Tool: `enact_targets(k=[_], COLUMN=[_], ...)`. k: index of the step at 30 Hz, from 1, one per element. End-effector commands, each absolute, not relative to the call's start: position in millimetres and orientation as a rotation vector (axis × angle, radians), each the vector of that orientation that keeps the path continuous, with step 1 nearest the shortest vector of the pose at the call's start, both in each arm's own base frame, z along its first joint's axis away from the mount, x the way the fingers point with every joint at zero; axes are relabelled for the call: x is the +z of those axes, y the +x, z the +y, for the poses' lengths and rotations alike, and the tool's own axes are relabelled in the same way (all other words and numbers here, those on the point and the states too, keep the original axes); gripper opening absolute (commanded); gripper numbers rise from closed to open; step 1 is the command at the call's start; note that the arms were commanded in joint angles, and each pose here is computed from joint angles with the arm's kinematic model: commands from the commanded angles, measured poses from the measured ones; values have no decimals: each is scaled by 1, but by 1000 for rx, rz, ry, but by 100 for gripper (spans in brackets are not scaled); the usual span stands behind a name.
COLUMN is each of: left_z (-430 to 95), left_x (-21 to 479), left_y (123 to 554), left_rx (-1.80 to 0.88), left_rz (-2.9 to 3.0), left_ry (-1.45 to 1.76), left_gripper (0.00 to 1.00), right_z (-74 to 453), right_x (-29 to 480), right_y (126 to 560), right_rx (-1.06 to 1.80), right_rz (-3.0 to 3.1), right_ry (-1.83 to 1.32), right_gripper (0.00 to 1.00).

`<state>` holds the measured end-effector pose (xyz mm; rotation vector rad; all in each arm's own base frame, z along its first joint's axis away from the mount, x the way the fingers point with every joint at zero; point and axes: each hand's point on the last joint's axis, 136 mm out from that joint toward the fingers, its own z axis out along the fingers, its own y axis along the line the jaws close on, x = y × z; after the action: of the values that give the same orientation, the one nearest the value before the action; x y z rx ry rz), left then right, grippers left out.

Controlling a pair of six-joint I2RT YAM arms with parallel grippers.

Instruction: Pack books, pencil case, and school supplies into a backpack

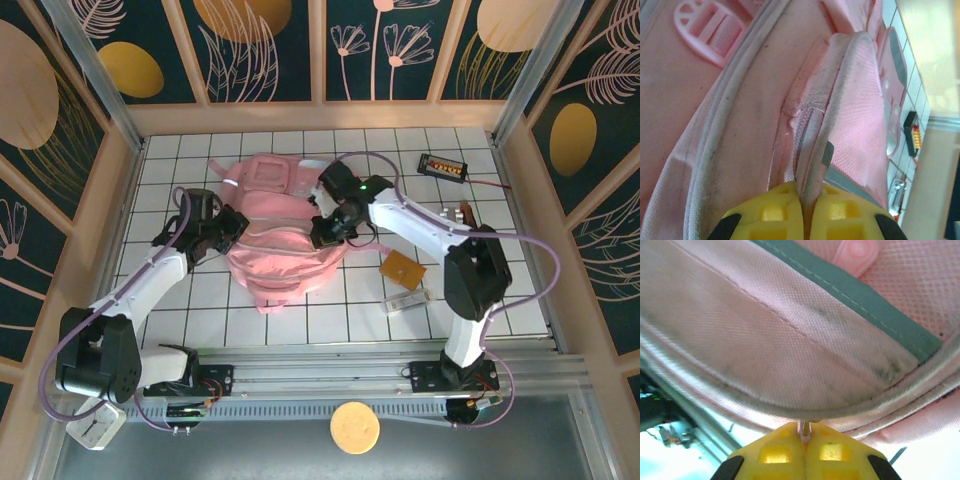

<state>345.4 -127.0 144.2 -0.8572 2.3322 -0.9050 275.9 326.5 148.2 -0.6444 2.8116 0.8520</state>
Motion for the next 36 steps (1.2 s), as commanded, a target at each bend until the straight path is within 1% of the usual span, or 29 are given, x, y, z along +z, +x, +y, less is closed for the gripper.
enact_targets(k=[1,10,16,21,26,28,30,31,34,36], left_z=[-127,-135,-162,-185,-188,-186,-177,-169,-143,-129], left_x=[165,173,177,178,181,184,186,186,188,187], left_y=[352,356,357,355,349,345,340,337,333,335], left_rx=[-850,-901,-985,-1072,-1115,-1094,-1011,-954,-887,-912], left_rz=[2314,2285,2278,2253,2230,2244,2269,2284,2287,2279], left_ry=[-751,-740,-728,-765,-793,-772,-741,-730,-737,-757], left_gripper=[0,0,0,0,0,29,49,57,66,67], right_z=[345,380,409,441,440,429,413,405,383,373], right_x=[195,190,199,187,172,168,165,164,164,164], right_y=[272,251,253,241,239,242,244,245,246,244], right_rx=[1114,1224,1262,1268,1259,1235,1207,1194,1182,1174], right_rz=[2673,2741,2727,2752,2767,2784,2799,2806,2814,2819], right_ry=[-653,-774,-844,-945,-924,-902,-874,-854,-807,-790], right_gripper=[0,0,0,0,0,0,0,0,0,0])
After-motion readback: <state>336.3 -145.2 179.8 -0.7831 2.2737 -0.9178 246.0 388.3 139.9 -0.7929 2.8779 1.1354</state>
